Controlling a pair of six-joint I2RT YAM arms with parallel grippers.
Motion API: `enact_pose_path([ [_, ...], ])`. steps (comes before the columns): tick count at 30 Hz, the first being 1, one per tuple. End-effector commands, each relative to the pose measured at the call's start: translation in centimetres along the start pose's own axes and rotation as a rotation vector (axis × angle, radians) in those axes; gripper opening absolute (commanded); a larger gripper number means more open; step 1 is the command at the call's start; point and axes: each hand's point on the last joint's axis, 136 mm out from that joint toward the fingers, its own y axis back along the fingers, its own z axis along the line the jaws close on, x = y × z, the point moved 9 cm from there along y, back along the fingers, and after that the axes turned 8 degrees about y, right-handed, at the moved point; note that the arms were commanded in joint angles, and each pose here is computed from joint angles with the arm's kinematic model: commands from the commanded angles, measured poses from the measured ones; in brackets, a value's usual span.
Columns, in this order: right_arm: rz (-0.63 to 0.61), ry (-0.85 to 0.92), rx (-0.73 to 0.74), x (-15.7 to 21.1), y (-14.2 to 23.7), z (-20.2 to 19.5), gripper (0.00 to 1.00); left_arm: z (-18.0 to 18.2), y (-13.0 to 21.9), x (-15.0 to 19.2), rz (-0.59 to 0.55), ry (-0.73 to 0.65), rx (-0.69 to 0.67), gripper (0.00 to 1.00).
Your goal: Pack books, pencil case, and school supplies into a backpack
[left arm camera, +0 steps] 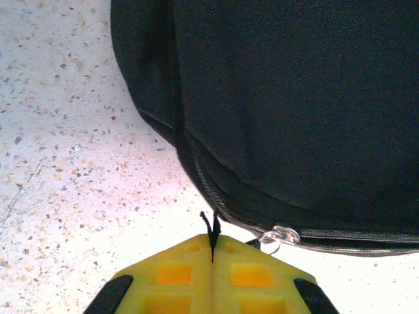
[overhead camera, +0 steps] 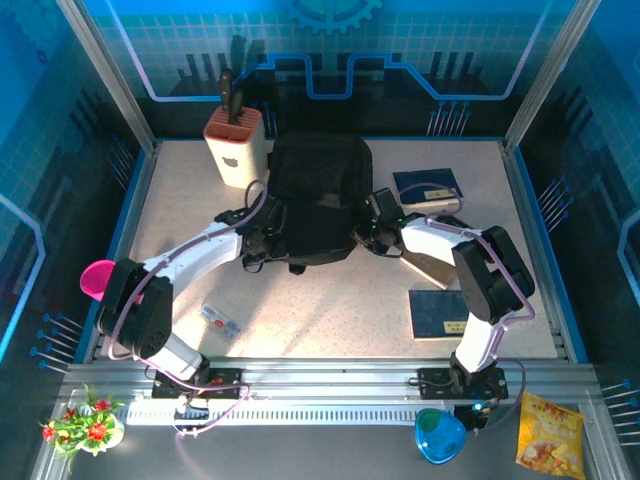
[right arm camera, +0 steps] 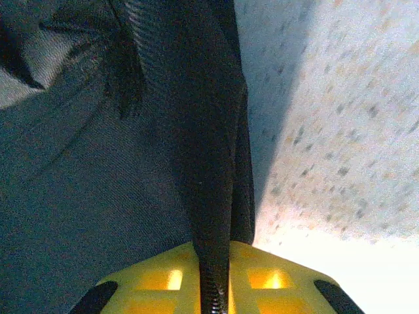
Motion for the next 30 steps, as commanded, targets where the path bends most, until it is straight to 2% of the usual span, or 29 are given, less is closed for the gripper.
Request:
enact_pose_path([
  [1, -0.052, 0.059, 0.049, -2.2, 0.6, -0.6, 0.2, -2.7, -0.1, -0.2, 0.046, -0.074, 0.099, 0.0],
  [6, -0.079, 0.065, 0.028, -2.4, 4.3, -0.8, 0.42, -7.0, 0.4, 0.9, 0.078, -0.182, 0.189, 0.0],
  [9, -0.045, 0.044, 0.044, -1.3, 6.7, -1.2, 0.58, -9.5, 0.5, 1.8, 0.114, -0.217, 0.257, 0.0],
  [14, -0.009, -0.056, 0.037, 1.0, 8.4, -3.0, 0.67, -13.0, 0.4, 3.1, 0.144, -0.277, 0.328, 0.0],
  [18, -0.004, -0.127, 0.005, 1.8, 8.5, -3.6, 0.7, -14.4, -0.1, 3.9, 0.164, -0.295, 0.34, 0.0],
  [22, 0.06, -0.137, -0.029, 2.4, 6.9, -3.8, 0.62, -14.3, -0.8, 4.3, 0.183, -0.286, 0.329, 0.0],
  [30, 0.064, -0.124, -0.008, 1.6, 4.6, -3.6, 0.56, -13.8, -1.0, 4.6, 0.186, -0.286, 0.307, 0.0],
])
